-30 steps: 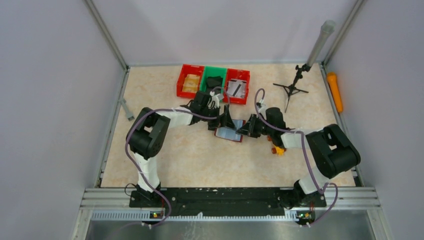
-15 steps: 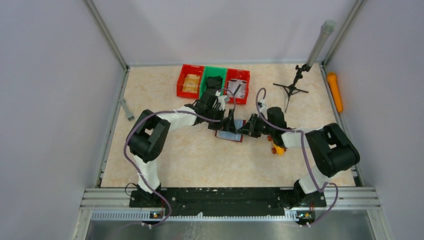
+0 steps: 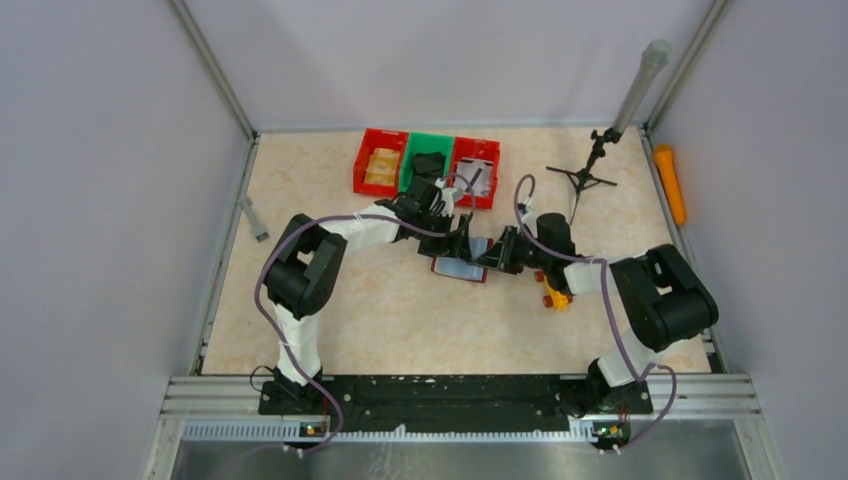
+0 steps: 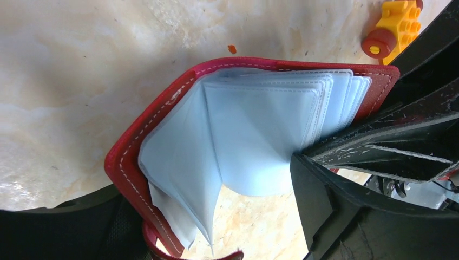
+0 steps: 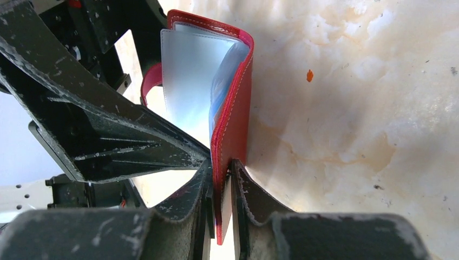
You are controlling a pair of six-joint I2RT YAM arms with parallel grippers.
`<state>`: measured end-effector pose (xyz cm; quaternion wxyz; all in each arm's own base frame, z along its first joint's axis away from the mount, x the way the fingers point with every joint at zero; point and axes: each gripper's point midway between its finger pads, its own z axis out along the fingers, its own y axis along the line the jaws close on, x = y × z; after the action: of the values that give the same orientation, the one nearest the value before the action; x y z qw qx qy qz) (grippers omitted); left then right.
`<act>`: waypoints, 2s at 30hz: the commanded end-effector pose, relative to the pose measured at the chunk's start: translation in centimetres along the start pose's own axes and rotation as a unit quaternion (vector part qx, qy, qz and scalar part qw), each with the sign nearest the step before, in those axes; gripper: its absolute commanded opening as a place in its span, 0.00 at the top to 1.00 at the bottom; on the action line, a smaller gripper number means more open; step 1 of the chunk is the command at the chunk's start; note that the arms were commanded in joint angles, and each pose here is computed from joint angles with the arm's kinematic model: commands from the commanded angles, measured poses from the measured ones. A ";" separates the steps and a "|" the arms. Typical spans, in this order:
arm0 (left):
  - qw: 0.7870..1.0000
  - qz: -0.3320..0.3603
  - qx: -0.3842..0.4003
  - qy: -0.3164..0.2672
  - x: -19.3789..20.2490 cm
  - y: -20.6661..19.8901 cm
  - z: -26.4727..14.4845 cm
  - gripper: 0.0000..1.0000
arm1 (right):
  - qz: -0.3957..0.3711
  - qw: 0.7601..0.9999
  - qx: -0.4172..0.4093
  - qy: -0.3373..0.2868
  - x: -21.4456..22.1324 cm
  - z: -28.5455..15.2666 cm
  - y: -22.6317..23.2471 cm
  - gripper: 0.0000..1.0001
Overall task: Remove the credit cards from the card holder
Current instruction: Remove the credit card from the card holder.
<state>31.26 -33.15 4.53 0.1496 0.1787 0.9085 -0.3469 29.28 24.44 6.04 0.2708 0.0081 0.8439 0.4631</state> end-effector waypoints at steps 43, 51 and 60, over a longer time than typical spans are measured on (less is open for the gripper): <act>0.994 -0.081 -0.040 0.063 3.4 4.5 1.9 0.58 | -0.022 0.999 0.031 -0.040 -2.0 -0.8 -0.5 0.65; 0.992 -0.091 -0.050 0.067 3.6 5.1 2.0 0.59 | -0.021 0.998 0.030 -0.041 -2.0 -0.9 -0.4 0.76; 0.988 -0.080 -0.131 0.020 2.2 7.2 -0.3 0.31 | -0.023 0.997 0.057 -0.048 -2.4 -1.2 -1.1 1.00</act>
<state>32.09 -32.99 3.84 0.1104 0.1240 0.9140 -0.3702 30.11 22.82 5.65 0.2915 0.0305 0.8581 0.4215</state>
